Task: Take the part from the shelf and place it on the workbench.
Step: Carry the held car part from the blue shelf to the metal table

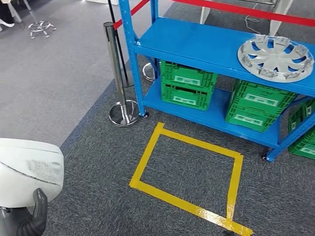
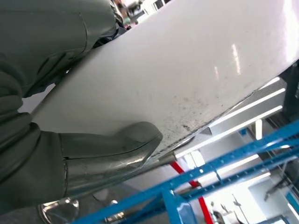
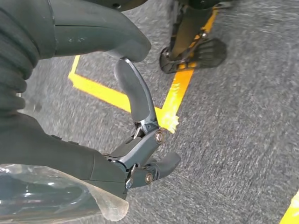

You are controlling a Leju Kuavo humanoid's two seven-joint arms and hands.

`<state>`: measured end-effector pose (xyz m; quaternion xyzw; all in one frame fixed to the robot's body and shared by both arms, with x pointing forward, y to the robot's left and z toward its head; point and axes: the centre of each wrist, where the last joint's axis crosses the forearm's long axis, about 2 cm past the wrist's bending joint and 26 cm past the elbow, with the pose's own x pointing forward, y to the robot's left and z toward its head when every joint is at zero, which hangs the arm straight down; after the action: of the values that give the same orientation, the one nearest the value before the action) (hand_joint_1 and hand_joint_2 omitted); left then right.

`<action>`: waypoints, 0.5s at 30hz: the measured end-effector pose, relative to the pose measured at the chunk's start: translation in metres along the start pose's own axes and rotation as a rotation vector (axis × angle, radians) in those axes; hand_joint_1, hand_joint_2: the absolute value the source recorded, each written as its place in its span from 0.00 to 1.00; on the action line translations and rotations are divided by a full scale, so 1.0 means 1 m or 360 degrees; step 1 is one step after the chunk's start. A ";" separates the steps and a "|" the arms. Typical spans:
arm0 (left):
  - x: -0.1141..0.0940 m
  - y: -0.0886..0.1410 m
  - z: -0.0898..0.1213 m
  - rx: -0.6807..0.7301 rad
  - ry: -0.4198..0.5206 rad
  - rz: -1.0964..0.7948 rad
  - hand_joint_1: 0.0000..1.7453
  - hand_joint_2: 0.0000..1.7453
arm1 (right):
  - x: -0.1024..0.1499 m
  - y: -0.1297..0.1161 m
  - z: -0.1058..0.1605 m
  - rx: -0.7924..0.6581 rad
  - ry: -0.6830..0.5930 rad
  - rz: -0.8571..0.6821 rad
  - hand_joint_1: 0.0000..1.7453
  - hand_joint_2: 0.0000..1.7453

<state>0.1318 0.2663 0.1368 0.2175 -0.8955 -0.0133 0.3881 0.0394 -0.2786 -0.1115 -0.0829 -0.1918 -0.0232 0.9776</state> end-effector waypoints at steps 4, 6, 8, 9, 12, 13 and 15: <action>0.000 0.000 0.000 0.0001 -0.0002 -0.0007 1.00 1.00 | 0.002 0.000 -0.001 0.0002 -0.0007 0.0001 0.00 1.00; 0.000 0.000 0.000 0.0006 -0.0005 -0.0012 1.00 1.00 | 0.002 0.001 0.000 0.0005 -0.0008 0.0007 0.00 1.00; 0.000 0.000 0.000 0.0010 -0.0005 -0.0017 1.00 1.00 | 0.003 0.001 -0.001 0.0009 -0.0012 0.0014 0.00 1.00; 0.001 0.000 0.000 0.0011 -0.0006 -0.0020 1.00 1.00 | 0.004 0.001 -0.001 0.0010 -0.0015 0.0016 0.00 1.00; 0.001 0.000 0.000 0.0013 -0.0012 -0.0029 1.00 1.00 | 0.003 0.001 -0.001 0.0012 -0.0014 0.0022 0.00 1.00; 0.001 0.000 0.000 0.0012 -0.0014 -0.0030 1.00 1.00 | 0.002 0.001 0.000 0.0013 -0.0011 0.0023 0.00 1.00; 0.002 -0.001 0.000 0.0012 -0.0015 -0.0029 1.00 1.00 | 0.000 0.001 0.000 0.0014 -0.0007 0.0023 0.00 1.00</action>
<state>0.1311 0.2647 0.1377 0.2271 -0.8953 -0.0146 0.3830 0.0398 -0.2773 -0.1114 -0.0799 -0.1935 -0.0151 0.9777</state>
